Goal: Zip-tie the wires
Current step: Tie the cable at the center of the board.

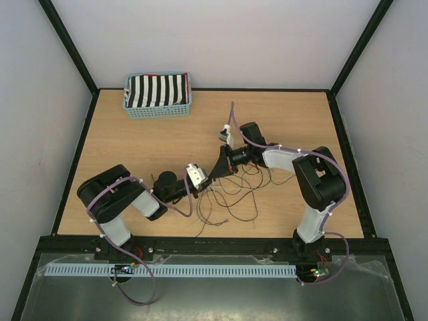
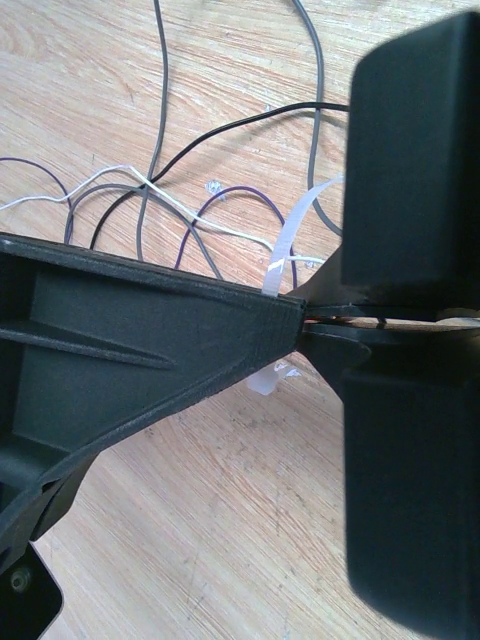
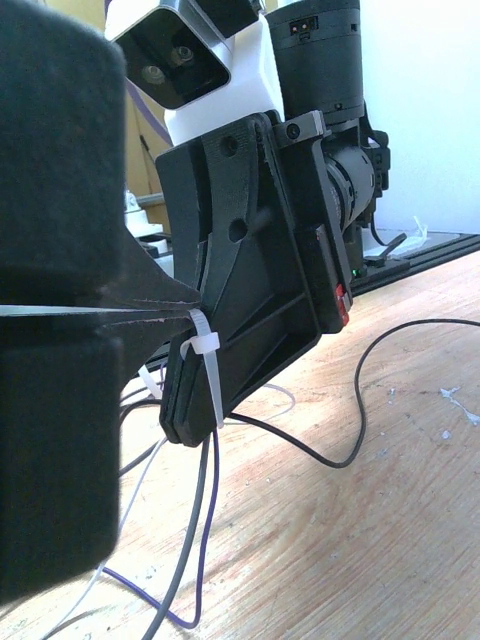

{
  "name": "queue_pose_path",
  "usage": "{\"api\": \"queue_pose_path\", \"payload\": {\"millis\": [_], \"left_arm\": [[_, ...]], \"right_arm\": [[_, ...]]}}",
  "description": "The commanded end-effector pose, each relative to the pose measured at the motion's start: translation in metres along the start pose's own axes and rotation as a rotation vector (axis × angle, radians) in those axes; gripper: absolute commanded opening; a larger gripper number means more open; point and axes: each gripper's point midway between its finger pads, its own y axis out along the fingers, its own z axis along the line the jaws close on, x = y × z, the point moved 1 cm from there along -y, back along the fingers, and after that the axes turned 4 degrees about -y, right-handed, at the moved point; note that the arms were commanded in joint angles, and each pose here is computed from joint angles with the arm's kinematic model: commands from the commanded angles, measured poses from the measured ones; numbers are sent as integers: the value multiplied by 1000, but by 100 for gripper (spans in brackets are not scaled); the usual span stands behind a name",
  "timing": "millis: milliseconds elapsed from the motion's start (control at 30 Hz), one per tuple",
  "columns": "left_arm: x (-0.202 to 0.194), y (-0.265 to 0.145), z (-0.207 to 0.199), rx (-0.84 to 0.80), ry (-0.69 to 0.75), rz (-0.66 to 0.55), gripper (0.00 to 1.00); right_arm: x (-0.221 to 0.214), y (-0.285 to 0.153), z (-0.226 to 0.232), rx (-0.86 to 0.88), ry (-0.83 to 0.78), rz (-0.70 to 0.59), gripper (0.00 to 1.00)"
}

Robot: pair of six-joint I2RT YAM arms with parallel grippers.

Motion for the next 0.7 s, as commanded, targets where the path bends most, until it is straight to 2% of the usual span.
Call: {"api": "queue_pose_path", "payload": {"millis": [0,133,300,667], "left_arm": [[26,3,-7,-25,21,-89,0],[20,2,-2,1,-30,-72,0],[17,1,6,16,-104,-66,0],[13,2,7,15,-113,-58,0]], "right_arm": [[14,0,-2,-22,-62,-49,0],[13,-3,3,-16,-76,-52,0],[9,-3,1,-16,-75,-45,5],[3,-4,0,-12,-87,-39,15]]}}
